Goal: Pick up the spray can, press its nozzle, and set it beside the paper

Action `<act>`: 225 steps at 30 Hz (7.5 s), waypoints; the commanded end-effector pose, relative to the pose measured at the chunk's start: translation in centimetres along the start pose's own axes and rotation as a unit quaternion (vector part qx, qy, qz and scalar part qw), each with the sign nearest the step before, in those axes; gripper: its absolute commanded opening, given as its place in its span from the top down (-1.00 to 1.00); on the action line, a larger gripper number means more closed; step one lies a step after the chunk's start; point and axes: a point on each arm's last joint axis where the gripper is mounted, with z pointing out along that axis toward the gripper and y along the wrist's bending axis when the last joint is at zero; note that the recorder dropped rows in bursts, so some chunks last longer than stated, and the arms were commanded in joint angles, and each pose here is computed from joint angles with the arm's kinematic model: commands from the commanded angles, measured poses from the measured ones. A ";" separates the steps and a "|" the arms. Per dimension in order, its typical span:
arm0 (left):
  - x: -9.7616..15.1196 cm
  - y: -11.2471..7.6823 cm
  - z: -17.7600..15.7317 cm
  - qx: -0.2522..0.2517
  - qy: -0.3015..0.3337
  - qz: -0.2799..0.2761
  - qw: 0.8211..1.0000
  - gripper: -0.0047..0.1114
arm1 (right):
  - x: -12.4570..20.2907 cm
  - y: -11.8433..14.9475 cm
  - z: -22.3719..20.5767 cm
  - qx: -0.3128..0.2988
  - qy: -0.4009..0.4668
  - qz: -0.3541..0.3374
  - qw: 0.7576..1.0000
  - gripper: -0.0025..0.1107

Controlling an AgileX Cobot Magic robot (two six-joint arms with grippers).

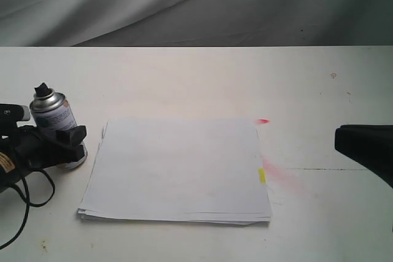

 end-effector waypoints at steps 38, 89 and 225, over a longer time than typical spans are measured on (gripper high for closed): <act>-14.2 -5.5 -22.3 -0.008 -0.301 0.038 0.953 -0.24 | 0.1 0.1 -0.1 -0.002 -0.002 0.004 1.000 0.96; -4.3 -7.3 -23.3 0.135 -0.306 0.020 0.942 0.92 | 0.0 0.4 -0.9 0.001 -0.019 -0.013 1.000 0.96; 0.9 -3.2 -23.0 -0.092 -0.127 -0.044 0.987 0.92 | 10.3 -5.4 -1.8 0.301 -0.162 0.074 0.937 0.96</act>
